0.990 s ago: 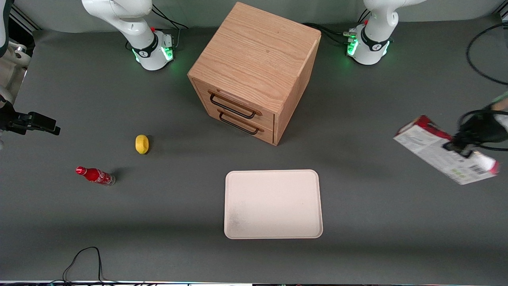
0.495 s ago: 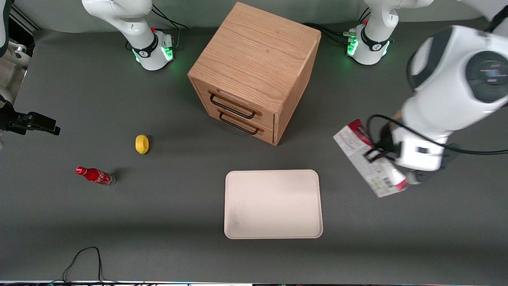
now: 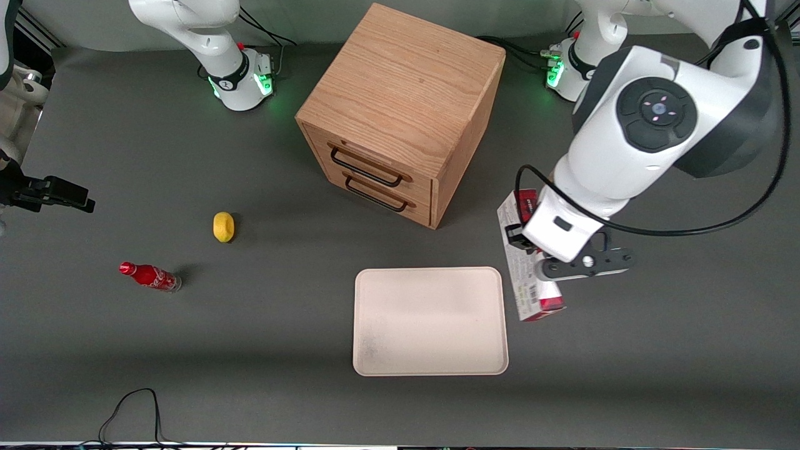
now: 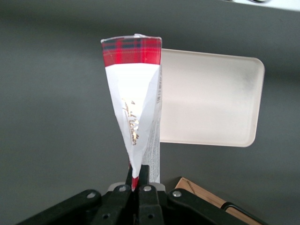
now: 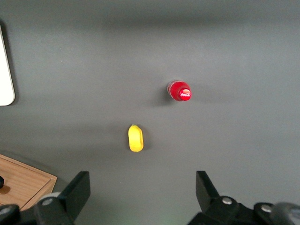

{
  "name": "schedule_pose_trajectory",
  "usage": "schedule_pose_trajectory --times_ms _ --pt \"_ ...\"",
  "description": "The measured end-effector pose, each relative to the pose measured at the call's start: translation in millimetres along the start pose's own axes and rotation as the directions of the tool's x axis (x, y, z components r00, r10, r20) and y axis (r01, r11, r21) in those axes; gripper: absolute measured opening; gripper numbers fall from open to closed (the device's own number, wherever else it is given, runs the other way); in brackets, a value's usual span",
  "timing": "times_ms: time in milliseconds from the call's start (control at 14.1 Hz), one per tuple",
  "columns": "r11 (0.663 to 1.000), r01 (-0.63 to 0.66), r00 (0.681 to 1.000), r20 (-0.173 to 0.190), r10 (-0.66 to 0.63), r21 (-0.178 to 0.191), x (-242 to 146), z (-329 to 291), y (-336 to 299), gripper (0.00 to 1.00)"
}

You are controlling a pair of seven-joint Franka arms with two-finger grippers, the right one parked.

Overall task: Place red cookie box on tray
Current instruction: 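Carry the held cookie box over the white tray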

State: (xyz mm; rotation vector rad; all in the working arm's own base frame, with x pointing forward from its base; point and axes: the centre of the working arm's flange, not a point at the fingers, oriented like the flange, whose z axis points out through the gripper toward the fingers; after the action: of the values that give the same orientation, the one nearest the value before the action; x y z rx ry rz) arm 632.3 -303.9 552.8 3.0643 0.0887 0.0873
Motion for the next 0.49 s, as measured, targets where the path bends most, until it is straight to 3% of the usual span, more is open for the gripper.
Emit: schedule_pose_trajectory --times_ms 283,495 --pt "0.991 -0.130 0.991 0.040 0.130 0.002 3 41 15 0.02" --pt "0.991 -0.130 0.989 0.068 0.130 -0.006 21 103 17 0.02"
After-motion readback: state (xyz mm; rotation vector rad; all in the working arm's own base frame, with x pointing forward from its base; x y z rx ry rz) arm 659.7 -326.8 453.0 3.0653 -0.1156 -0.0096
